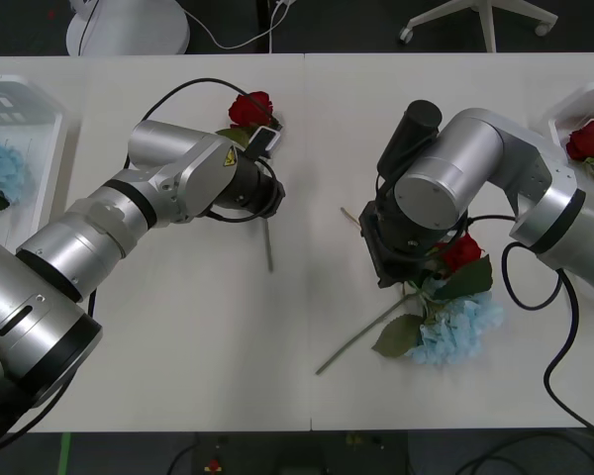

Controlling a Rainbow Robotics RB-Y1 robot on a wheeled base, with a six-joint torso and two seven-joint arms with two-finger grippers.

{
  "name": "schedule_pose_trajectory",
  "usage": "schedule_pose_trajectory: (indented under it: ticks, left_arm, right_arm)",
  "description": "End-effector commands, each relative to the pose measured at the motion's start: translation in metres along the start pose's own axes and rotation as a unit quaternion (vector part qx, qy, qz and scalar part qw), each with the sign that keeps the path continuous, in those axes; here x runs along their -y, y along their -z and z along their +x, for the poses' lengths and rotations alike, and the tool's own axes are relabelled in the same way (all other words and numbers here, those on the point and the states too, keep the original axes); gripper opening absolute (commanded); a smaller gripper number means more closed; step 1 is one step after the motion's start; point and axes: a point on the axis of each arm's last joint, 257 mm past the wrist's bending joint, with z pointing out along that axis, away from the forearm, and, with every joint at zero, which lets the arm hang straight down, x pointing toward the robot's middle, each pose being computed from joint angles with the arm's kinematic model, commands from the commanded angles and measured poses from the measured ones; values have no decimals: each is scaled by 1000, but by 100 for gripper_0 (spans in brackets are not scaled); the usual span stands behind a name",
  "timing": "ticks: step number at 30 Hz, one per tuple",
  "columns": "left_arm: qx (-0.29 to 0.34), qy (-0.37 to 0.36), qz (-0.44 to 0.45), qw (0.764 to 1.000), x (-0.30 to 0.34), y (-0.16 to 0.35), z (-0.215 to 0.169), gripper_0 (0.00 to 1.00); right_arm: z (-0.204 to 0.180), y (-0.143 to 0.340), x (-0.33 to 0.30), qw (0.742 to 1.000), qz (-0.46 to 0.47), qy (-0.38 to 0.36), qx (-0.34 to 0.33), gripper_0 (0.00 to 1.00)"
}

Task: Put the red flowers into the right box and the blue flowers into the left box

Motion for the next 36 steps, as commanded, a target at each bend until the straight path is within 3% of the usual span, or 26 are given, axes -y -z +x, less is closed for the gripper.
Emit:
schedule_pose_trajectory:
  ticks: [1,8,20,28,36]
  left_arm:
    - [48,-30,2,998,2,21,-52,0]
    - [70,-26,-1,997,-25,45,-70,0]
    - [117,-14,26,993,-62,117,-90,0]
    - [192,-8,77,978,-109,201,-50,0]
    - [265,-30,173,948,-103,270,-16,0]
  right_arm:
    - [20,10,-22,999,-32,-41,-17,85]
    - [9,12,-16,994,-50,-93,-17,85]
    - [-56,11,-1,984,-84,-156,-19,85]
    - [-75,-11,37,986,-57,-157,13,85]
    - [-75,-25,56,987,-47,-151,24,85]
